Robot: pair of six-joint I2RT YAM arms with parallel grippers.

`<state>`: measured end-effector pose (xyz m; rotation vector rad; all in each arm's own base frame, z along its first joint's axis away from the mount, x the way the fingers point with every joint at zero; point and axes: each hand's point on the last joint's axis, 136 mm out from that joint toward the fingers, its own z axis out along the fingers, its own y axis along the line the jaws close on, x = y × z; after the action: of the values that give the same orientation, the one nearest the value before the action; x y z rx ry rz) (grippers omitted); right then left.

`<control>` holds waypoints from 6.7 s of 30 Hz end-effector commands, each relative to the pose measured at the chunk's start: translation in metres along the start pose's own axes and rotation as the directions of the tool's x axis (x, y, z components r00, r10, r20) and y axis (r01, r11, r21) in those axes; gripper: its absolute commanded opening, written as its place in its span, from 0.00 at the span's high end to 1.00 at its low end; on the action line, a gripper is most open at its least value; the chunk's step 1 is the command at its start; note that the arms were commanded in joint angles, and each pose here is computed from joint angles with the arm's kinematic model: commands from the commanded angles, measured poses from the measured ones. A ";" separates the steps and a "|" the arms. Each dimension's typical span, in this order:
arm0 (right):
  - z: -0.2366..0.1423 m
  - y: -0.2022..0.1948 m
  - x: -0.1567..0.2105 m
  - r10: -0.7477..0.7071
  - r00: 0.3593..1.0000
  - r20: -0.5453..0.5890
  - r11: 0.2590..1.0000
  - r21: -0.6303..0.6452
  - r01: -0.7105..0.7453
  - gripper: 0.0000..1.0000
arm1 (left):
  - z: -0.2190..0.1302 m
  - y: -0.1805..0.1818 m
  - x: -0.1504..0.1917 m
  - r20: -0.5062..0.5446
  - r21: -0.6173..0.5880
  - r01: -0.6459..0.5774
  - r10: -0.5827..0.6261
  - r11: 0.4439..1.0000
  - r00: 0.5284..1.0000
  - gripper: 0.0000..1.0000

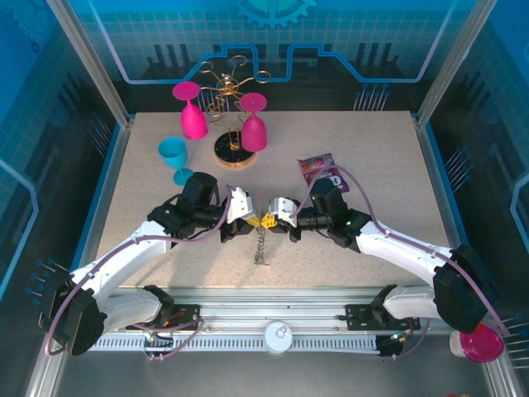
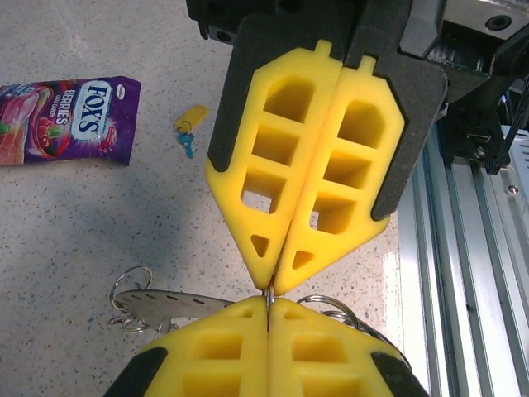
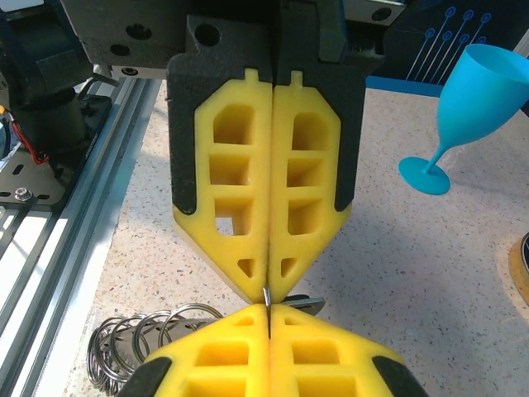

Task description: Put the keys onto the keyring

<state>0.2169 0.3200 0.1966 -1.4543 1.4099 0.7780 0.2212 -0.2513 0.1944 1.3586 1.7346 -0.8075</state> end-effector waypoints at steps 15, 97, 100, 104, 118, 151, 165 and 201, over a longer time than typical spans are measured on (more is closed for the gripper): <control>-0.053 -0.023 -0.034 0.197 0.980 0.017 0.955 0.225 -0.196 0.57 | -0.042 0.043 -0.014 0.088 -0.439 0.609 -0.643 0.660 0.761 1.00; 0.018 0.010 -0.006 0.197 0.967 0.162 0.945 0.230 -0.231 0.54 | -0.041 0.018 0.009 0.344 -0.270 0.807 -0.836 -0.525 -0.428 1.00; 0.020 0.016 -0.014 0.074 0.982 0.176 0.959 0.257 -0.118 0.59 | -0.040 0.017 0.012 0.348 -0.269 0.798 -0.827 -0.540 -0.442 1.00; 0.027 0.009 -0.021 -0.023 0.986 0.165 0.948 0.317 -0.031 0.60 | -0.041 0.015 0.014 0.352 -0.267 0.790 -0.819 -0.552 -0.453 1.00; 0.041 -0.003 -0.034 -0.044 0.975 0.219 0.937 0.347 -0.035 0.63 | -0.041 0.015 0.013 0.352 -0.260 0.788 -0.814 -0.558 -0.461 1.00; 0.036 -0.002 -0.028 -0.007 0.979 0.202 0.977 0.211 -0.036 1.00 | -0.101 0.073 -0.036 0.555 -0.363 0.918 -0.755 0.159 0.349 0.24; -0.013 -0.001 -0.025 0.070 0.996 0.061 0.998 -0.009 -0.069 1.00 | -0.028 -0.010 -0.023 0.001 -0.139 -0.119 0.120 0.983 0.993 0.40; -0.009 0.017 -0.040 -0.036 0.999 -0.031 0.993 -0.114 0.032 1.00 | -0.005 -0.019 -0.023 0.021 -0.076 -0.278 0.281 0.957 0.960 0.91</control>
<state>0.1990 0.3197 0.2186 -1.5529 1.4429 0.8080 0.2102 -0.2564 0.2026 1.4978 1.5555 -0.5568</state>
